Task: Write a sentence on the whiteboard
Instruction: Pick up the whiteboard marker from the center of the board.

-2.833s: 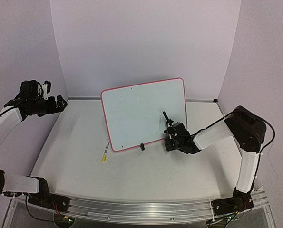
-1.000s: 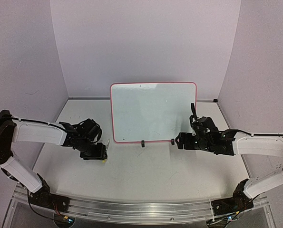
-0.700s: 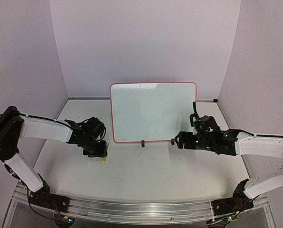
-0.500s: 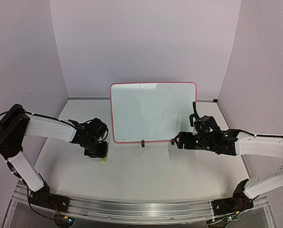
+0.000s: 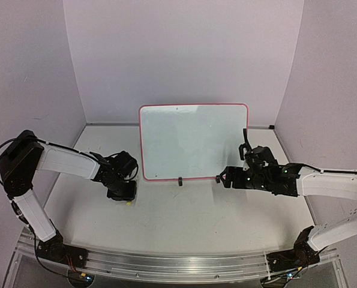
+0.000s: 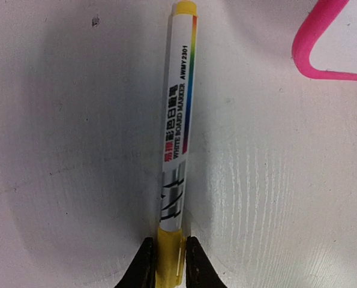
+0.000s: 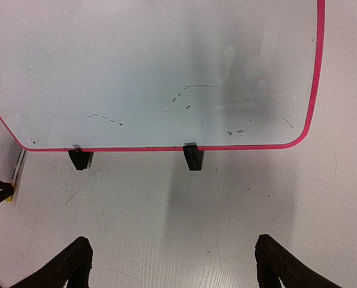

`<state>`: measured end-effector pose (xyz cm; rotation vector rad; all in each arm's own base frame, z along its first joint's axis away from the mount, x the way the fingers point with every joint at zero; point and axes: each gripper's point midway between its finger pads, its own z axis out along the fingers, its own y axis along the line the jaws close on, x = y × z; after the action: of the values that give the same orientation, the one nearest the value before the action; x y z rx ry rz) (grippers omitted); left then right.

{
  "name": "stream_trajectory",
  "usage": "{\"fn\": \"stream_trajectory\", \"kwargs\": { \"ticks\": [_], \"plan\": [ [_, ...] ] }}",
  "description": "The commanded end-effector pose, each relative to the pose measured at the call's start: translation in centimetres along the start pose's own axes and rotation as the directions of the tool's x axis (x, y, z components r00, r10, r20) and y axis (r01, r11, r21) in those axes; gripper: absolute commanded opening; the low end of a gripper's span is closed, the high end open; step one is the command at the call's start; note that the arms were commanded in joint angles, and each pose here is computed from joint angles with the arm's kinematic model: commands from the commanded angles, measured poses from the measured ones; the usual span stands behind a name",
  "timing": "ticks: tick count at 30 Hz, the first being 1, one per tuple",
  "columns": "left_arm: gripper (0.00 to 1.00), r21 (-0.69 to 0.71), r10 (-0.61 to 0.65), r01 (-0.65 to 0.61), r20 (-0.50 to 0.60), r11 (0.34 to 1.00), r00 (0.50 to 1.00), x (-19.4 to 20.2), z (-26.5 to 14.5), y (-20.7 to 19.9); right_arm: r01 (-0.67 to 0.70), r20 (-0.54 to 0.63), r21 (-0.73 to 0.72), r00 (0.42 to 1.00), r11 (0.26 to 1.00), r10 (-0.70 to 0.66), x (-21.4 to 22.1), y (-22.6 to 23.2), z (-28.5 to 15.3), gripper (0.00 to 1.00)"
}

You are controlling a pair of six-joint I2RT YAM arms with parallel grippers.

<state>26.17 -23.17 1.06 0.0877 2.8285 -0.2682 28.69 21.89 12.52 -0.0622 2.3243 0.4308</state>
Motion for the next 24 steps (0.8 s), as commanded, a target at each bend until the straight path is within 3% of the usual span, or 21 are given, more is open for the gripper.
{"fn": "stream_trajectory", "kwargs": {
  "ticks": [1,8,17,24],
  "plan": [
    [0.15,-0.012,0.003,-0.003,-0.023,1.0,1.0,0.1,0.2,-0.3,-0.016,0.007,0.005,1.0,1.0,0.016,-0.3,0.1,0.1,0.9],
    [0.0,-0.051,0.007,-0.01,-0.073,0.999,0.997,1.9,0.7,0.9,-0.018,0.013,-0.017,1.0,1.0,0.018,-0.6,0.4,-0.4,0.9],
    [0.0,0.039,0.1,-0.1,0.007,0.994,0.995,1.0,-2.1,-0.5,0.015,0.046,-0.102,0.999,0.995,-0.01,-2.4,2.2,-2.6,0.93],
    [0.0,0.183,0.264,-0.275,0.081,0.944,0.961,1.4,-5.9,-3.1,0.081,0.008,-0.321,0.997,0.944,-0.082,-3.0,6.6,-4.7,0.98]
  ]
}}
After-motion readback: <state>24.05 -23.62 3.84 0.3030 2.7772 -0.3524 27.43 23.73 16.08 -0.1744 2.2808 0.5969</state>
